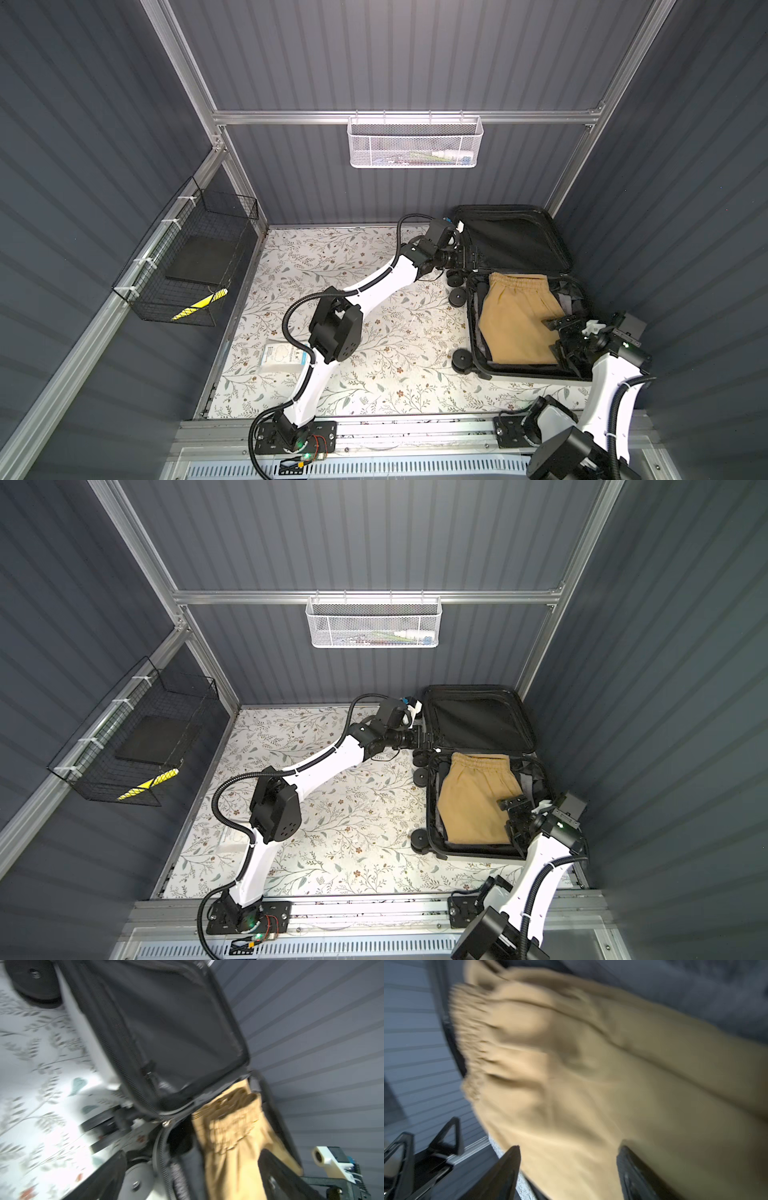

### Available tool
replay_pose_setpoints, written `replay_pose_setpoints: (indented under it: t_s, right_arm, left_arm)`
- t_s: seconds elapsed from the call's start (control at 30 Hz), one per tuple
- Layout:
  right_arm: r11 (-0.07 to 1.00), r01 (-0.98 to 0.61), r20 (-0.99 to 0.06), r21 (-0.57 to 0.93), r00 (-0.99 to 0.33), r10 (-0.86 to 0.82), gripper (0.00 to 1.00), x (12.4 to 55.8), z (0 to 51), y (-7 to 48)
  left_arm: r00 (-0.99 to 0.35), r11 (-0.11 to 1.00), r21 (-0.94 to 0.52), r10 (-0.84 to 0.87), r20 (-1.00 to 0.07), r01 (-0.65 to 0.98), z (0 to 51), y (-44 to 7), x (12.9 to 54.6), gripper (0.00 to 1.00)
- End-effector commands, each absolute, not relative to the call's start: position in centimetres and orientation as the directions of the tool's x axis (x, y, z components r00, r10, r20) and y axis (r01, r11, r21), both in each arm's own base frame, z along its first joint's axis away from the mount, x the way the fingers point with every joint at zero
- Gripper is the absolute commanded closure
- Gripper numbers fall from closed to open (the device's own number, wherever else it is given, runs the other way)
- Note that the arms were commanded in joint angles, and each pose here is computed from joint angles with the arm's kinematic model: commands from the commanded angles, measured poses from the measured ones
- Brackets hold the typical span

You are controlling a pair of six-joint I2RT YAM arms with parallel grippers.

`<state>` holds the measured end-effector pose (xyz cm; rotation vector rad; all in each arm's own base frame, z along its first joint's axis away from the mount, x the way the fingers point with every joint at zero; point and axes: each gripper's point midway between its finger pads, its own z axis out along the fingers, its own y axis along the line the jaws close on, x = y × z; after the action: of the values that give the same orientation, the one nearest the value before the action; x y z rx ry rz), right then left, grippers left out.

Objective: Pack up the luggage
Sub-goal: 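Open both grippers to release the shorts inside the suitcase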

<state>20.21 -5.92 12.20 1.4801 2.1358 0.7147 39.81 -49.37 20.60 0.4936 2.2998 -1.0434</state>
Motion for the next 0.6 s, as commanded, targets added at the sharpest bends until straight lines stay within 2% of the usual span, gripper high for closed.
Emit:
replay_pose_setpoints:
  t_s: [0.0,0.17,0.37,0.57]
  right_arm:
    - [0.266,0.753,-0.067,0.602,-0.284,0.957,0.24,19.7,9.9,-6.7]
    - [0.248,0.738,-0.051,0.628,-0.279,0.959,0.24,20.2,9.8,-6.5]
    - [0.280,0.678,-0.107,0.679,-0.285,0.952,0.23,21.1,13.3,-6.7]
    - [0.275,0.600,-0.121,0.751,-0.284,0.951,0.22,22.3,16.3,-6.3]
  left_arm:
    - [-0.737,0.693,-0.412,0.257,-0.624,0.591,18.2,-47.2,38.7,0.00]
    - [-0.728,0.729,-0.316,0.350,-0.590,0.607,14.5,-46.0,38.4,0.00]
    - [-0.665,0.727,-0.185,0.454,-0.593,0.662,13.0,-46.8,37.8,0.00]
    - [-0.651,0.729,-0.121,0.508,-0.564,0.674,10.8,-47.3,37.2,0.00]
